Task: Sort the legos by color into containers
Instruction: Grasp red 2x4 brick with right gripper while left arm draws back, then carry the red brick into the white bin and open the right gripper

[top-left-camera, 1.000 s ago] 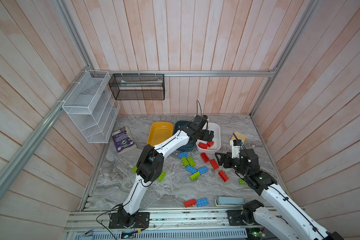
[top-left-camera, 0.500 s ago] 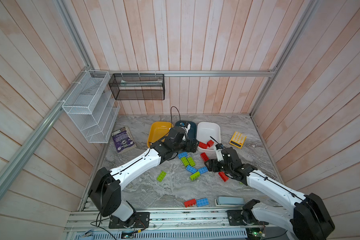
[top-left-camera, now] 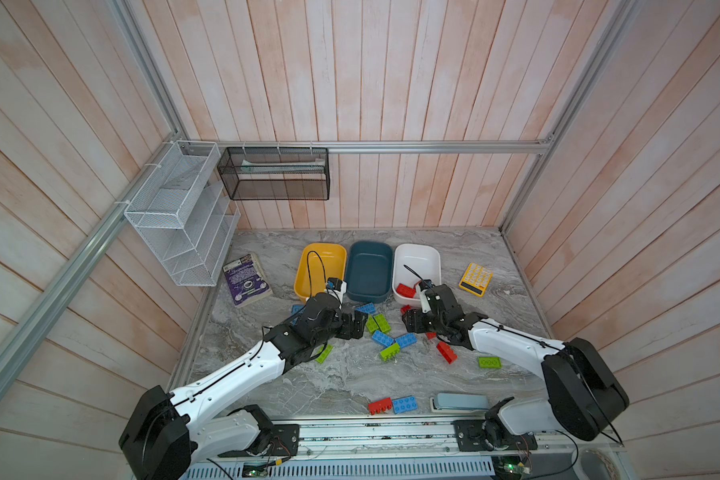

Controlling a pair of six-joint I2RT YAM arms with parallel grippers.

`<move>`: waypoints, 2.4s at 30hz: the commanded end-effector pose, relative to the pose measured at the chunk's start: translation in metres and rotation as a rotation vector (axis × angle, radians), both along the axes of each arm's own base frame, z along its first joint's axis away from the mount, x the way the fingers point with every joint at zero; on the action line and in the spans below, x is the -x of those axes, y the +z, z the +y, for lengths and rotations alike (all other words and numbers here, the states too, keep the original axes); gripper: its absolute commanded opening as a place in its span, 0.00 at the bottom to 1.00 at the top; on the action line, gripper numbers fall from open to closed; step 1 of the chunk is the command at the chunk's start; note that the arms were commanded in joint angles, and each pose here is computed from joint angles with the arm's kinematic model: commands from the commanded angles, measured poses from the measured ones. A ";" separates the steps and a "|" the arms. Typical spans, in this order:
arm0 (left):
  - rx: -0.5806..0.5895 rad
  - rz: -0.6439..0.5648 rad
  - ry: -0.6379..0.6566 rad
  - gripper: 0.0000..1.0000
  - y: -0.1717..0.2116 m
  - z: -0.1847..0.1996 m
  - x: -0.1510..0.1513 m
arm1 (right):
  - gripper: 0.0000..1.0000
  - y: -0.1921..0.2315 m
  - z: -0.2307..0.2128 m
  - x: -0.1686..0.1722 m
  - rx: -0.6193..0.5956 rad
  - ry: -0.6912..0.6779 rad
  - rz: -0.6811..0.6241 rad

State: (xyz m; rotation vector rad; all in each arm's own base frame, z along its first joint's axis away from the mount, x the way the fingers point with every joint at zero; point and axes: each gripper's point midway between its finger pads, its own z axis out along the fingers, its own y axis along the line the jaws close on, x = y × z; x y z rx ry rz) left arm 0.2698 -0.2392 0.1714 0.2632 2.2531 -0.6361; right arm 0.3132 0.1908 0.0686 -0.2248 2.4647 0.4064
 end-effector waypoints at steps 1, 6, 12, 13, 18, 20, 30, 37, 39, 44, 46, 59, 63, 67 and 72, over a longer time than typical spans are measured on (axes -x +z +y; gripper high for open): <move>-0.008 0.012 0.036 0.95 -0.006 0.011 0.005 | 0.75 0.007 0.003 -0.016 0.023 -0.006 -0.049; -0.024 0.015 0.044 0.95 -0.009 0.019 0.010 | 0.69 -0.005 0.010 -0.020 0.026 0.009 -0.025; -0.032 0.030 0.049 0.95 -0.016 0.023 0.013 | 0.67 -0.022 0.014 -0.021 0.035 0.010 0.006; -0.031 0.034 0.049 0.95 -0.018 0.022 0.013 | 0.67 -0.024 0.013 -0.022 0.040 0.003 0.010; -0.029 0.037 0.046 0.95 -0.019 0.021 0.014 | 0.63 -0.033 0.015 -0.024 0.063 0.010 0.021; -0.033 0.037 0.046 0.95 -0.019 0.022 0.013 | 0.59 -0.037 0.016 -0.023 0.076 0.014 0.026; -0.043 0.030 0.048 0.96 -0.019 0.025 0.014 | 0.37 -0.038 0.023 -0.021 0.083 0.022 0.027; -0.055 0.020 0.046 0.95 -0.017 0.026 0.013 | 0.29 -0.006 0.040 -0.011 0.079 0.081 -0.005; -0.062 0.013 0.058 0.95 -0.017 0.028 0.012 | 0.29 0.015 0.049 -0.007 0.045 0.105 -0.028; -0.066 -0.050 0.148 0.95 -0.008 0.044 0.004 | 0.30 0.075 0.061 -0.009 -0.064 0.129 -0.105; -0.054 -0.082 0.158 0.97 -0.002 0.047 0.004 | 0.30 0.093 0.064 -0.012 -0.090 0.138 -0.128; -0.065 -0.045 0.175 1.00 -0.013 0.054 0.011 | 0.30 0.107 0.021 -0.084 -0.208 -0.001 -0.131; -0.069 0.004 0.109 1.00 -0.022 0.042 0.016 | 0.31 0.084 0.006 -0.103 -0.186 -0.053 -0.093; -0.087 0.032 0.073 1.00 -0.026 0.036 0.020 | 0.32 0.075 0.003 -0.109 -0.189 -0.069 -0.082; -0.096 0.041 0.049 1.00 -0.027 0.034 0.023 | 0.35 0.072 -0.001 -0.112 -0.184 -0.081 -0.083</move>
